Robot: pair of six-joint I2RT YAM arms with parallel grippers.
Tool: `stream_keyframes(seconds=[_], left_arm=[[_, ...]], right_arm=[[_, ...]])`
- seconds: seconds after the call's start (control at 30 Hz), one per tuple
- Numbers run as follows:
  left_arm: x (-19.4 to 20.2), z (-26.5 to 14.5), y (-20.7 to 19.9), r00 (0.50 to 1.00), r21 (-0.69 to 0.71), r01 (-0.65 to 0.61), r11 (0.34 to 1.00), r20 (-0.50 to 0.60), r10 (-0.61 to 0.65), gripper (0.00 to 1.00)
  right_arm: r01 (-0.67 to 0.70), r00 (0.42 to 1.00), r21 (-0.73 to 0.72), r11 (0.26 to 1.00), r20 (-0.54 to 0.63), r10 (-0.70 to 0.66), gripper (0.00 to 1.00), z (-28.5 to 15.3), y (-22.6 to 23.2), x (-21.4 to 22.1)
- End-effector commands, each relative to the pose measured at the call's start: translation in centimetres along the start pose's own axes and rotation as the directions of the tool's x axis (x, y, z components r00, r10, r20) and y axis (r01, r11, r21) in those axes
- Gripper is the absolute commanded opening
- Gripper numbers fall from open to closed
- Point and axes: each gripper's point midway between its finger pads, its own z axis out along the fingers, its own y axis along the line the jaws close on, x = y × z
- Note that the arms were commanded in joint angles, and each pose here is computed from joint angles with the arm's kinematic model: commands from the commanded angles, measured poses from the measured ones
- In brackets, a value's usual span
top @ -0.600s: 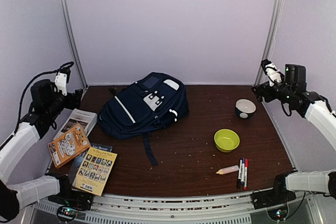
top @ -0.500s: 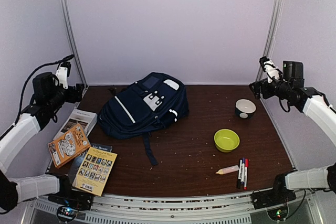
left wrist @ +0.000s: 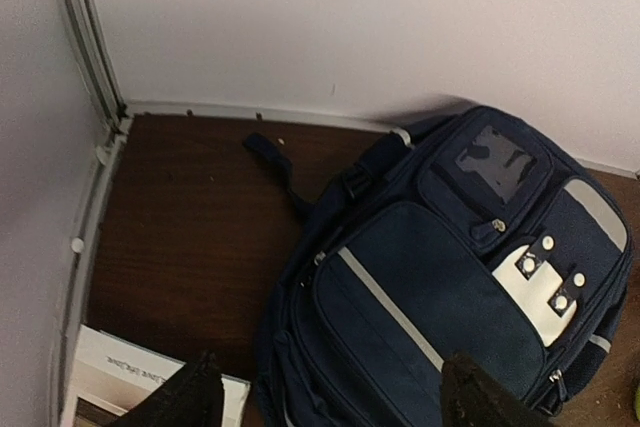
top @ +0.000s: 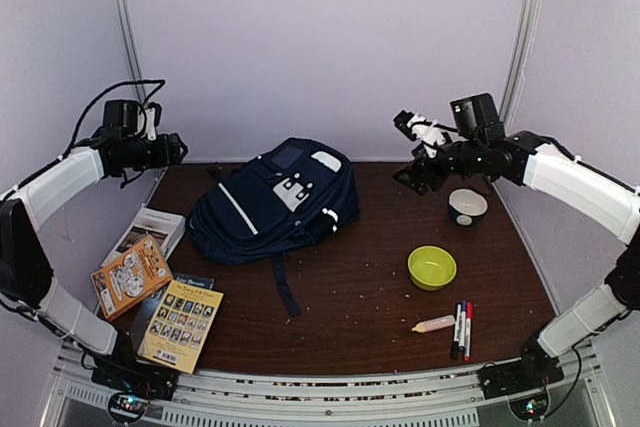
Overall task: Pack the student bag
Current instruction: Rotate the student bag at the center of the board.
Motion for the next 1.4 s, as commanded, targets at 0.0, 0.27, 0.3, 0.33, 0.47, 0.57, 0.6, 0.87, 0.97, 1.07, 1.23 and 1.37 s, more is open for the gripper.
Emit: stream_keyframes(seconds=[0.0,0.27,0.3,0.33,0.47,0.57,0.6,0.87,0.97,1.07,1.23,1.37], left_arm=[[3.6,1.6,-2.4,0.975,0.107,0.158,0.982,-0.173,-0.138,0.75],[9.4,4.9,-0.4,0.901,-0.045,0.261,0.964,-0.346,-0.261,0.75],[10.0,5.3,-0.1,0.893,-0.068,0.265,0.962,-0.358,-0.271,0.75],[10.5,5.7,0.3,0.888,-0.091,0.265,0.960,-0.365,-0.280,0.75],[12.3,6.9,1.4,0.862,-0.155,0.255,0.954,-0.410,-0.297,0.69],[13.6,7.3,2.4,0.847,-0.215,0.235,0.948,-0.433,-0.308,0.63],[13.8,7.3,2.8,0.845,-0.235,0.227,0.945,-0.435,-0.311,0.62],[15.4,8.0,2.8,0.825,-0.233,0.233,0.944,-0.467,-0.319,0.42],[15.9,8.6,2.4,0.813,-0.218,0.251,0.943,-0.482,-0.328,0.39],[15.9,8.7,2.5,0.811,-0.223,0.257,0.940,-0.480,-0.335,0.30],[16.1,8.9,1.8,0.806,-0.201,0.268,0.942,-0.489,-0.333,0.15],[16.5,9.0,0.5,0.804,-0.173,0.262,0.949,-0.504,-0.314,0.00]], right_arm=[[0.080,0.995,-0.115,0.990,-0.049,-0.086,0.73,2.7,5.0,-0.2],[0.030,0.994,-0.325,0.945,-0.092,-0.063,0.65,5.4,11.6,0.4],[0.022,0.994,-0.338,0.941,-0.096,-0.057,0.65,5.5,12.0,0.5],[0.016,0.993,-0.348,0.937,-0.101,-0.055,0.64,5.5,12.2,0.6],[0.007,0.992,-0.351,0.936,-0.116,-0.051,0.61,5.5,12.4,0.9],[0.009,0.991,-0.352,0.936,-0.122,-0.056,0.61,5.3,12.4,0.9],[0.010,0.991,-0.352,0.936,-0.121,-0.057,0.61,5.1,12.4,0.9],[0.006,0.989,-0.362,0.932,-0.136,-0.059,0.61,5.1,12.6,1.5],[0.002,0.989,-0.367,0.930,-0.134,-0.055,0.60,5.1,12.7,1.5],[-0.001,0.989,-0.373,0.928,-0.136,-0.053,0.60,5.0,12.8,1.5],[-0.001,0.990,-0.373,0.928,-0.134,-0.053,0.60,4.9,12.9,1.6],[-0.001,0.990,-0.374,0.927,-0.134,-0.053,0.60,4.9,12.9,1.6]])
